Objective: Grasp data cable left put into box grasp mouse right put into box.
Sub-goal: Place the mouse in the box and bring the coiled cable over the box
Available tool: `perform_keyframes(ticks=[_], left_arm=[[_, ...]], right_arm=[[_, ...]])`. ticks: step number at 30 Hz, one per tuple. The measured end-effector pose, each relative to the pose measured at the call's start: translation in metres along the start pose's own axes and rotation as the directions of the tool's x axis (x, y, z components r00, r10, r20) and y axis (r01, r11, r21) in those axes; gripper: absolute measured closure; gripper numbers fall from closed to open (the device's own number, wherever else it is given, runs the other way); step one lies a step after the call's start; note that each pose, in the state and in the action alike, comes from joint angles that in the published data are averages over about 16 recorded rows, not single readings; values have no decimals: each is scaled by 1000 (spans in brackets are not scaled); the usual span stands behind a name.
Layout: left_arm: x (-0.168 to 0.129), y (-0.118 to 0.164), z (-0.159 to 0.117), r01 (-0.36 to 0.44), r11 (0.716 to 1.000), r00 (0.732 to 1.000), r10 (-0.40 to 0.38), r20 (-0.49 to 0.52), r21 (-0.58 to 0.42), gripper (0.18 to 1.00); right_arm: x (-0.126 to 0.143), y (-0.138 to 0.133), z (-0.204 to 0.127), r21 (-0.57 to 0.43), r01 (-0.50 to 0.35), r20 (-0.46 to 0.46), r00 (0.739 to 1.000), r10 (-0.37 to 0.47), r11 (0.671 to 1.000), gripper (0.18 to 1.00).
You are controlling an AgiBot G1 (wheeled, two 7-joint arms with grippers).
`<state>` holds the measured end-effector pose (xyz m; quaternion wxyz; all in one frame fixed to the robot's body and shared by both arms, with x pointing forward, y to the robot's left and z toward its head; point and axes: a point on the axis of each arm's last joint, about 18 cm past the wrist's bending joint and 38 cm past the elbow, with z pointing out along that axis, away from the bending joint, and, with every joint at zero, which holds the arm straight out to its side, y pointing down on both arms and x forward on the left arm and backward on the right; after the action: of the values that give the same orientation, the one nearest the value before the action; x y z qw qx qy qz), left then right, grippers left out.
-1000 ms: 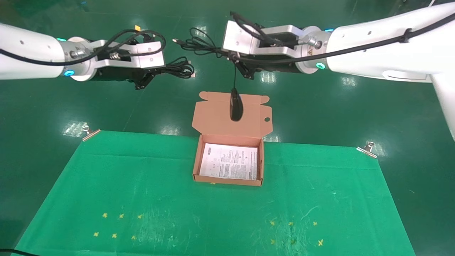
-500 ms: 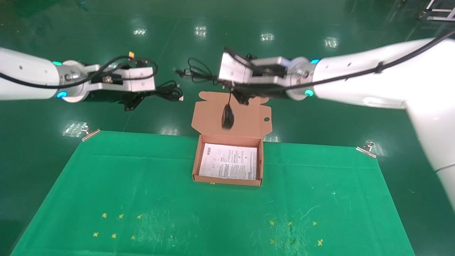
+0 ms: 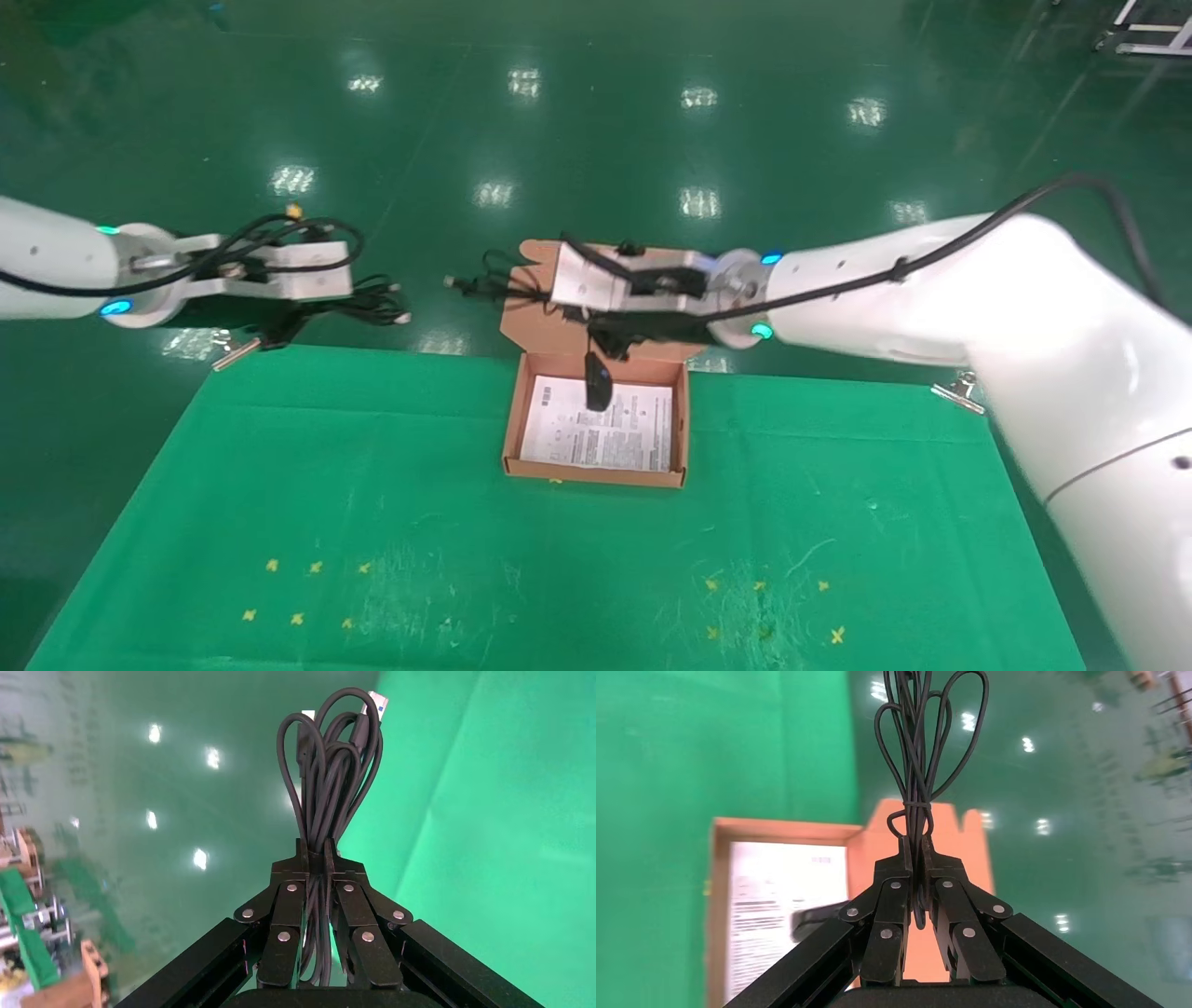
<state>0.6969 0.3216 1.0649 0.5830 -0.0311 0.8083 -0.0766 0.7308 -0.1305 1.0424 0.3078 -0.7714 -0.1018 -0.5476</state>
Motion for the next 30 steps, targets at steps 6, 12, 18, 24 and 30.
perform_keyframes(ticks=[6, 12, 18, 24, 30], left_arm=[[3, 6, -1, 10, 999, 1000, -10, -4, -33, 970], [4, 6, -2, 11, 999, 1000, -11, -2, -37, 970], [5, 5, -2, 11, 999, 1000, -11, 0, -38, 970], [5, 5, -2, 10, 999, 1000, -10, 0, -39, 971], [7, 2, 0, 6, 999, 1000, -6, -3, -35, 971]], right_arm=[[-22, 14, 14, -7, -74, 14, 997, 74, 997, 981], [-42, 37, 24, -45, -182, 8, 983, 183, 982, 982], [-58, 63, 29, -102, -268, 3, 963, 270, 958, 982], [-68, 78, 29, -145, -301, 8, 952, 305, 942, 980], [-71, 84, 27, -161, -297, 19, 952, 304, 941, 970]])
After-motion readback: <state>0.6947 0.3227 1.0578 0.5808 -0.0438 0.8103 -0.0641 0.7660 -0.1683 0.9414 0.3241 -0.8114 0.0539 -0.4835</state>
